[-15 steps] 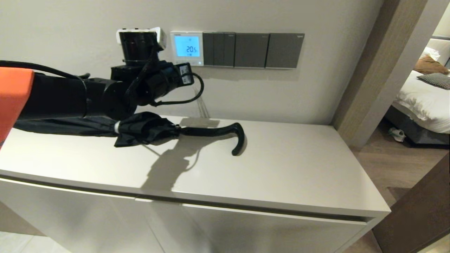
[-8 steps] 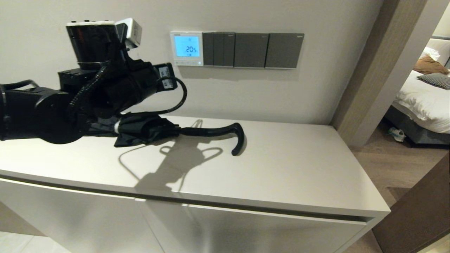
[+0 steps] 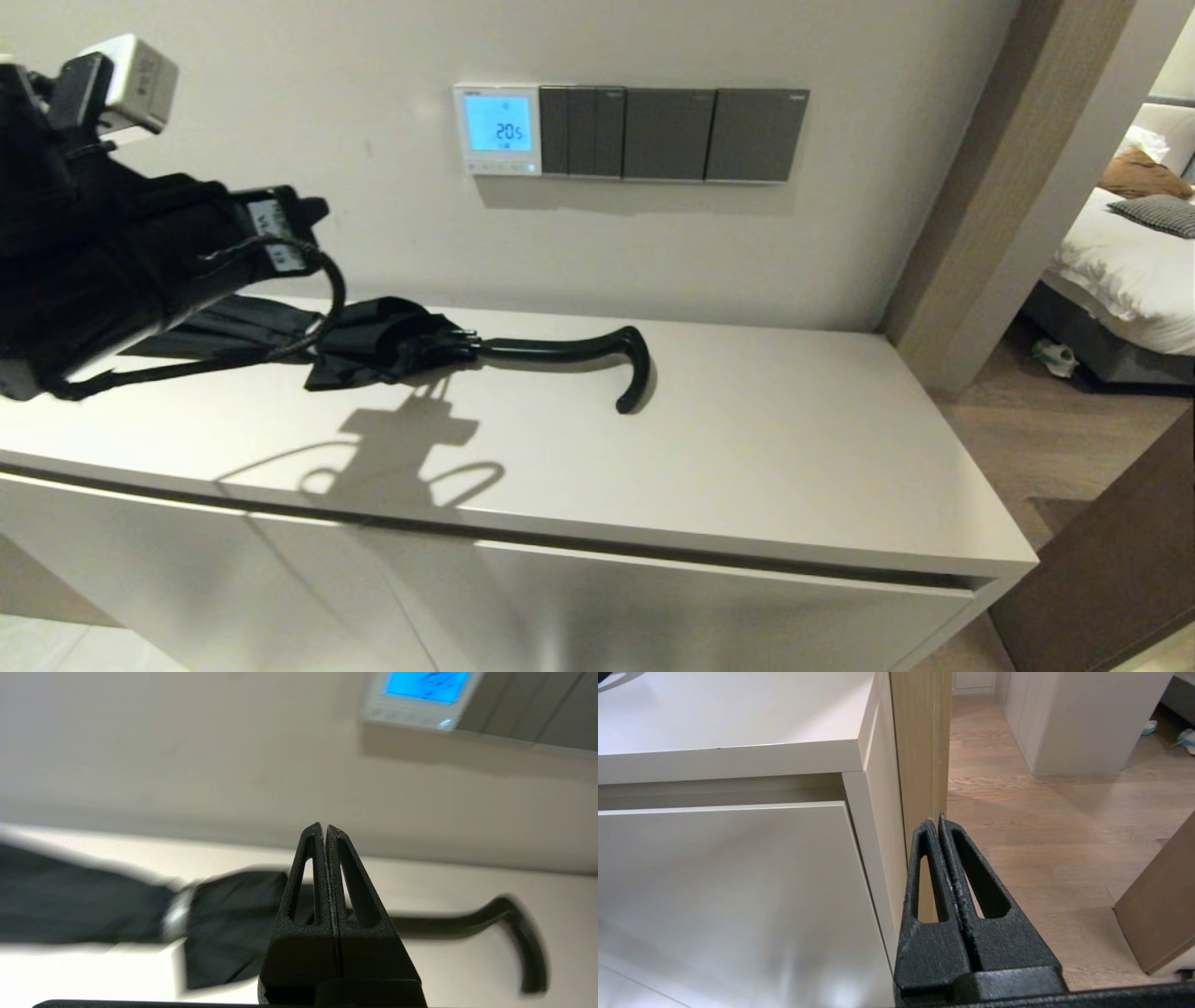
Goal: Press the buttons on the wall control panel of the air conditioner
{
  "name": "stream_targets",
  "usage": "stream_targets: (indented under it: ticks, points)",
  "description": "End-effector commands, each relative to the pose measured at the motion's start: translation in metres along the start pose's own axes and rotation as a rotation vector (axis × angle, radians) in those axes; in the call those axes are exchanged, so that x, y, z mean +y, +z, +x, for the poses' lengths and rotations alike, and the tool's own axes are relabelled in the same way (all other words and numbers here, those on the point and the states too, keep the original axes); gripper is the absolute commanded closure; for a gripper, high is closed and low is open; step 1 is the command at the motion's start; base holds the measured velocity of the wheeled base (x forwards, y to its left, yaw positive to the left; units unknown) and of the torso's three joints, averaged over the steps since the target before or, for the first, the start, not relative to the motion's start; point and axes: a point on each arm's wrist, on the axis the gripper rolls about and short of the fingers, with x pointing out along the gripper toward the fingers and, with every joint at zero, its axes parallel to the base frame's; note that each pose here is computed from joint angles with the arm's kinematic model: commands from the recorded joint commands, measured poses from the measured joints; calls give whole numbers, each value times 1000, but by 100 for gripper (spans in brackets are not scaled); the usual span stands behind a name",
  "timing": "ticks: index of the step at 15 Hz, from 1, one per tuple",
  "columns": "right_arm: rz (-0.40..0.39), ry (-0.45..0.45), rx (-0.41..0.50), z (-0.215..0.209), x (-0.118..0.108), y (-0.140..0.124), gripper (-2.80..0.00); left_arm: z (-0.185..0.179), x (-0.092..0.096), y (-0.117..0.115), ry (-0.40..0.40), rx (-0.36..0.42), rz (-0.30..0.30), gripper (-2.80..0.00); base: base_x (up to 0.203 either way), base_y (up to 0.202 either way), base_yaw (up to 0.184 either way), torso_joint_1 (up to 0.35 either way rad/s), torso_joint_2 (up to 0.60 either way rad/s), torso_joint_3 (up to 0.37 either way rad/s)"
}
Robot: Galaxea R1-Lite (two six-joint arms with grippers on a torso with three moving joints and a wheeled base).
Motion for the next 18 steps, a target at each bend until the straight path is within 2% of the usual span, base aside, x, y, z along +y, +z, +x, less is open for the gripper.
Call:
stream_targets:
  ticks: [1,5,9,10,12,14,16,18]
  points:
    - [-1,-1,4,0,0,-1,0,-53,20,12,47,-82,-2,0,0,0,0,0,0,0]
    - [-1,0,4,0,0,-1,0,-127,37,2,81,-117,18,0,0,0,0,0,0,0]
    - [-1,0,4,0,0,-1,0,-195,41,-40,87,-80,23,0,0,0,0,0,0,0]
    - [-1,0,4,0,0,-1,0,-202,43,-54,92,-45,24,0,0,0,0,0,0,0]
    - [-1,2,4,0,0,-1,0,-218,45,-73,114,-23,24,0,0,0,0,0,0,0]
    - [-1,1,4,0,0,-1,0,-223,48,-86,148,10,25,0,0,0,0,0,0,0]
    - [-1,0,4,0,0,-1,0,-226,52,-114,199,68,21,0,0,0,0,0,0,0]
    - [-1,0,4,0,0,-1,0,-229,55,-129,231,97,9,0,0,0,0,0,0,0]
